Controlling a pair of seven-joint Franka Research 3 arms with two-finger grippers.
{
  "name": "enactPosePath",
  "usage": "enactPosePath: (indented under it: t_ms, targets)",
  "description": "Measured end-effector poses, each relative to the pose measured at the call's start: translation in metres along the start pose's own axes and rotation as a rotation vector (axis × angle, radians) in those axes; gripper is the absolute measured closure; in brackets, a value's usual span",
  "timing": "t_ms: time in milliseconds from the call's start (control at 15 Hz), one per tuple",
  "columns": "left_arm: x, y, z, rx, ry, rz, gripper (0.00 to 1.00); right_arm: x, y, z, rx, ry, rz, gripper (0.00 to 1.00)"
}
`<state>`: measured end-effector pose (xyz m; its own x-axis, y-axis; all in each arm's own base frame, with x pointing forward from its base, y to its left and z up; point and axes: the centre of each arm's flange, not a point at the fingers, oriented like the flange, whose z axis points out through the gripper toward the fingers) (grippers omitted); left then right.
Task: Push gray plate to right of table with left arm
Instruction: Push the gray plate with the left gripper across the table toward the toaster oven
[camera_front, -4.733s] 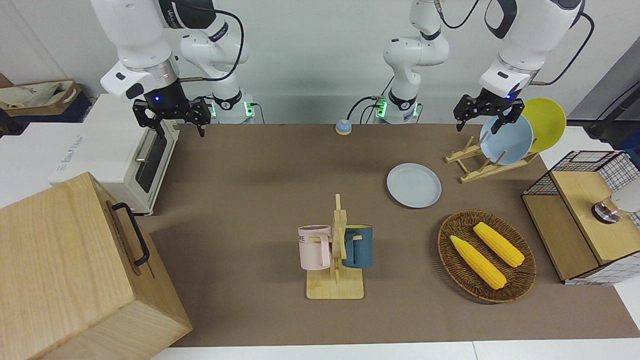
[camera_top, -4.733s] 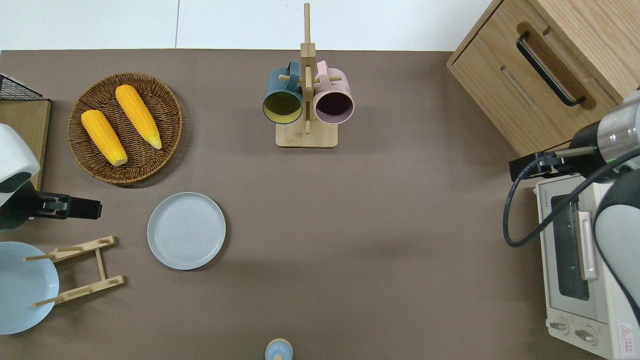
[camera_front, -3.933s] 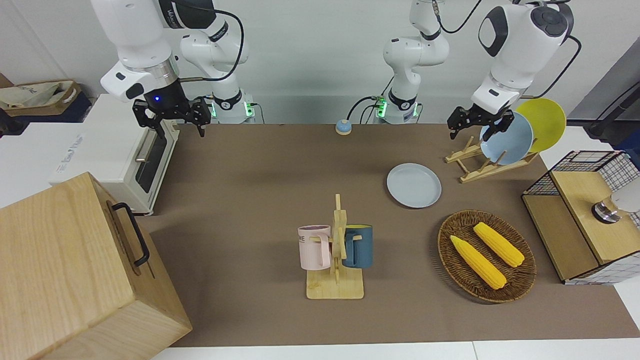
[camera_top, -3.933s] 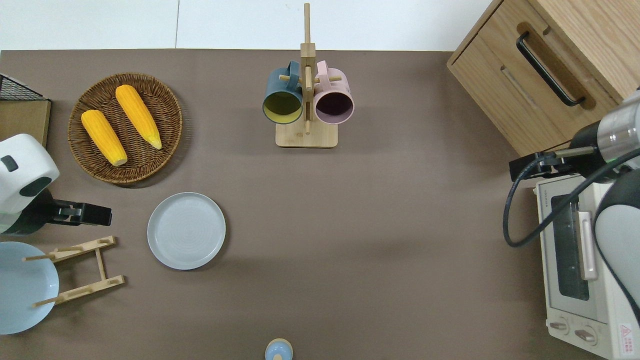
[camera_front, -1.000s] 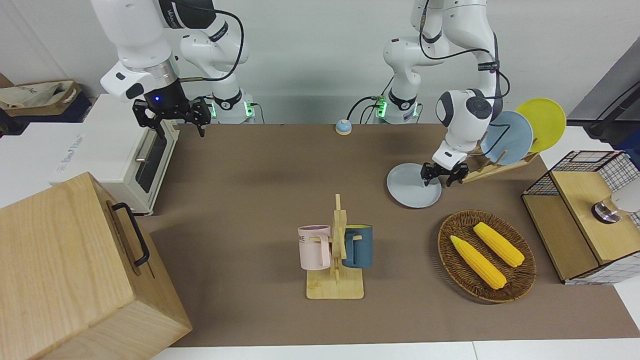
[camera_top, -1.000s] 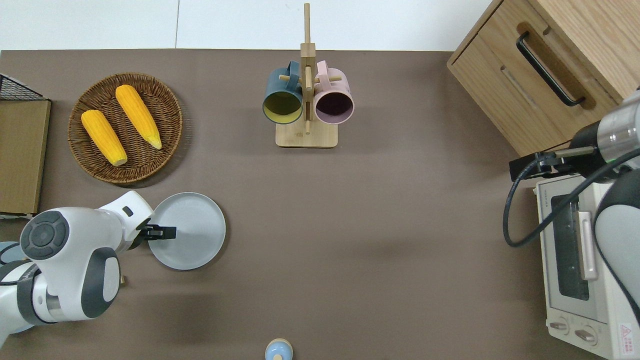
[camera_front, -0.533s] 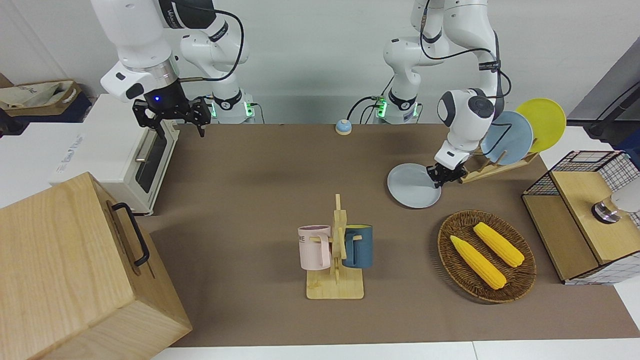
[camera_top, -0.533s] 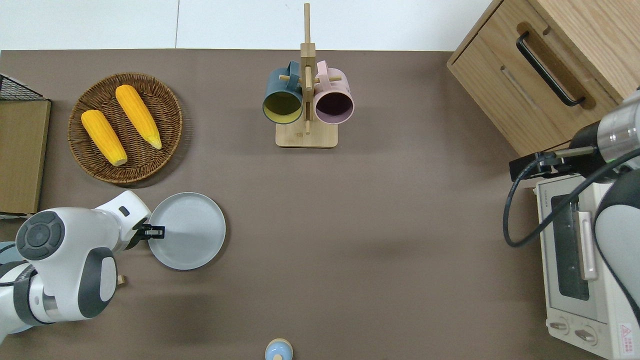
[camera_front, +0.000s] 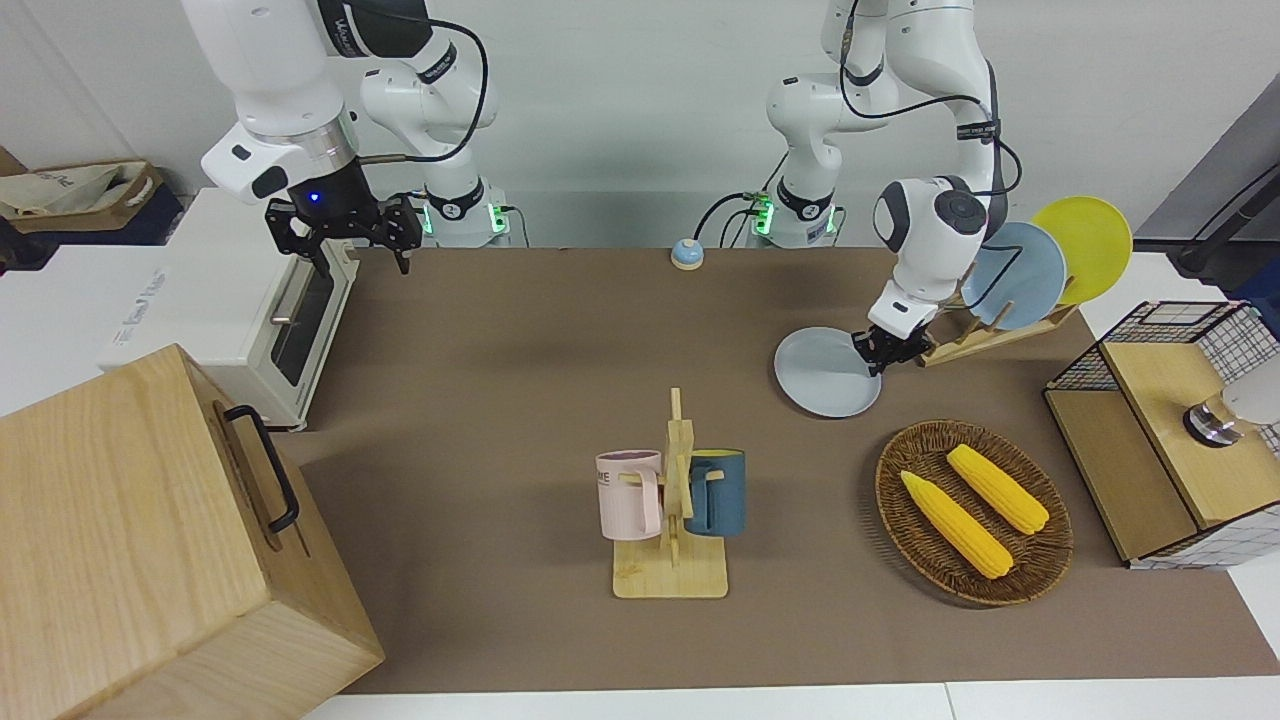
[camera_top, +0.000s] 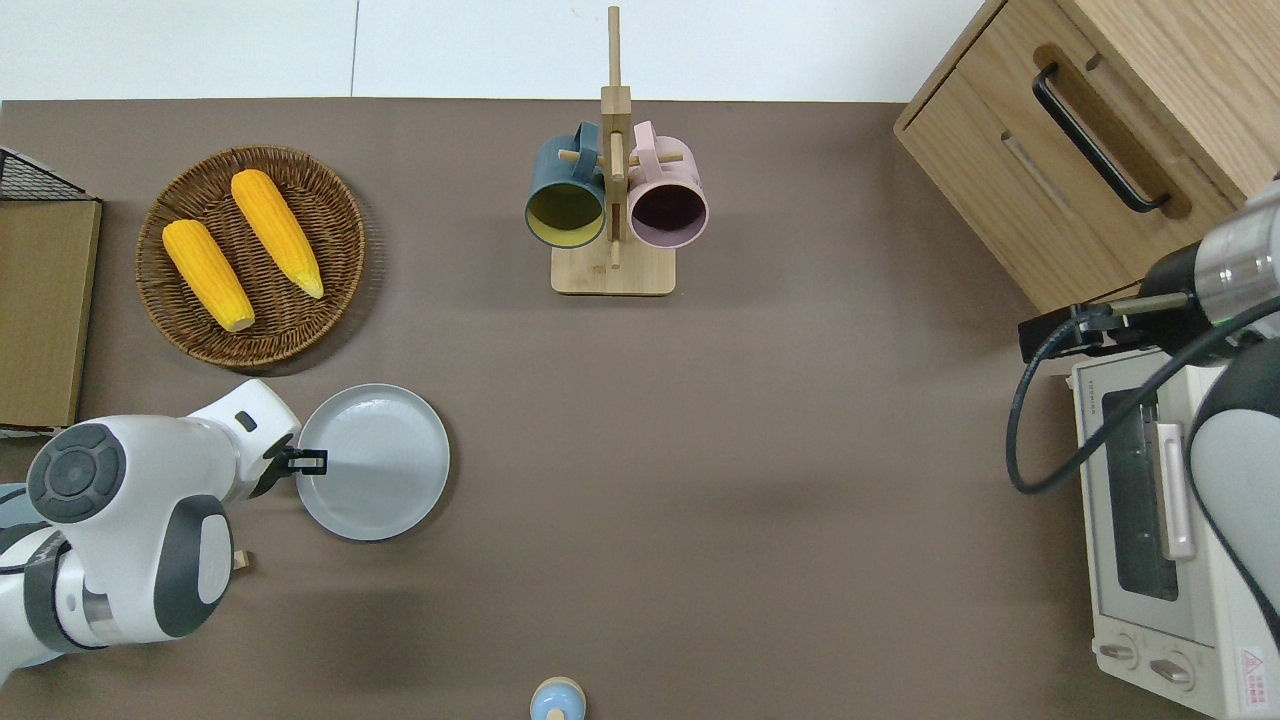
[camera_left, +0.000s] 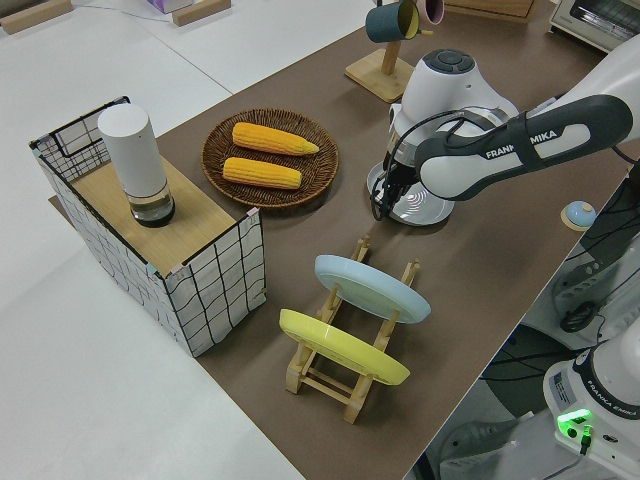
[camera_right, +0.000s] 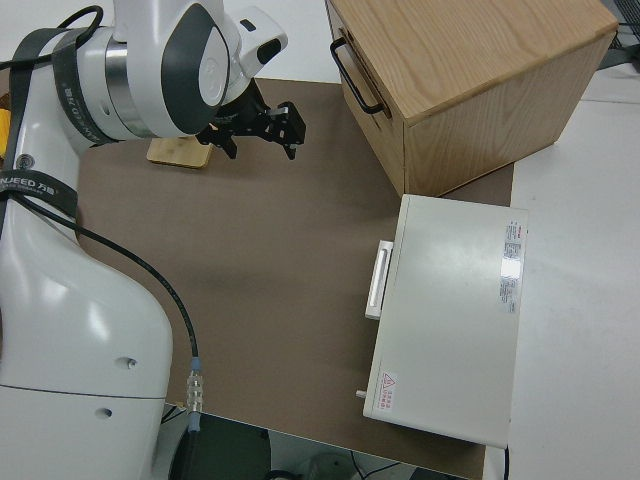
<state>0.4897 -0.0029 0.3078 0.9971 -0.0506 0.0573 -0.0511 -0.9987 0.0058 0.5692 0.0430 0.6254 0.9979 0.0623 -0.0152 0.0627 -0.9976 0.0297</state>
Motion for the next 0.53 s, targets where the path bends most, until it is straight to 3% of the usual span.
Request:
enactPosePath:
  t_ms: [533]
  targets:
    - [-0.004,0.106,0.005,-0.015,0.012,-0.075,0.99,0.000,0.000,0.000,0.000,0.000,0.000,0.01]
